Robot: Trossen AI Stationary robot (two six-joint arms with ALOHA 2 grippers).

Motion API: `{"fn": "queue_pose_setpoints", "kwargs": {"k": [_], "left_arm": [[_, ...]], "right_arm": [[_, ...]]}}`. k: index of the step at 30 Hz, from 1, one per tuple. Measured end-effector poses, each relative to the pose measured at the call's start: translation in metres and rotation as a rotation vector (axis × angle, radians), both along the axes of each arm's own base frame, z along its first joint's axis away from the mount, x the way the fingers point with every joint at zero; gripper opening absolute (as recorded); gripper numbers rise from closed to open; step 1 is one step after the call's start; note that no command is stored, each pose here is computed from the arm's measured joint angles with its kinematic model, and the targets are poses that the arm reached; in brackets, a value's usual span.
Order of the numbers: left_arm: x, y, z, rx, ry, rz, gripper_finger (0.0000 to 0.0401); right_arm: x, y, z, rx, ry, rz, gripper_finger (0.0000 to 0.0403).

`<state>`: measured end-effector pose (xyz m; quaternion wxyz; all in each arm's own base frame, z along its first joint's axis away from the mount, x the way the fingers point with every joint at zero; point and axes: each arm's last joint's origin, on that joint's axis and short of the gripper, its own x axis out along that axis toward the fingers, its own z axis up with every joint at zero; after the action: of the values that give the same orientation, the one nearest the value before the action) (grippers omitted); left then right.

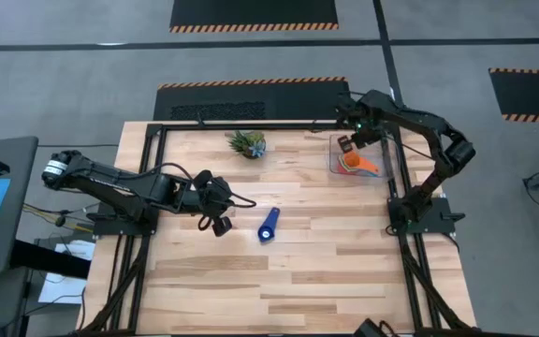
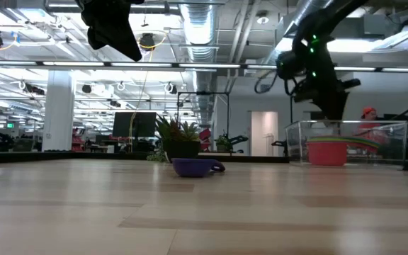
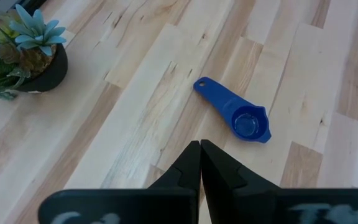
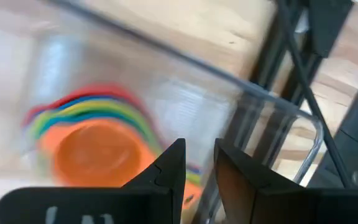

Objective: Nest measuring cups in basket
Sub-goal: Stack the dark blue measuring cup into the orange measuring cup in the transparent bin

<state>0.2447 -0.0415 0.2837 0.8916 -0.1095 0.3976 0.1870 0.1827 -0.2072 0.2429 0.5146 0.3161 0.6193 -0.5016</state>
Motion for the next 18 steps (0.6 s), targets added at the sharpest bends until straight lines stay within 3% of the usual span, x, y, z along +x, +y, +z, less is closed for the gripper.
{"fn": "queue_pose_setpoints", "kwargs": {"k": [10,18], "left_arm": [[0.0,0.0,0.0,0.001,0.001,-0.002,0.0],[0.0,0.0,0.0,-0.005,0.002,-0.003,0.0]], "right_arm": [[0.057,0.032,0.038,0.134,-0.376,0.236,0.0107],[0.107,0.093,0.056,0.283,-0.64,0.514,0.0107]]}}
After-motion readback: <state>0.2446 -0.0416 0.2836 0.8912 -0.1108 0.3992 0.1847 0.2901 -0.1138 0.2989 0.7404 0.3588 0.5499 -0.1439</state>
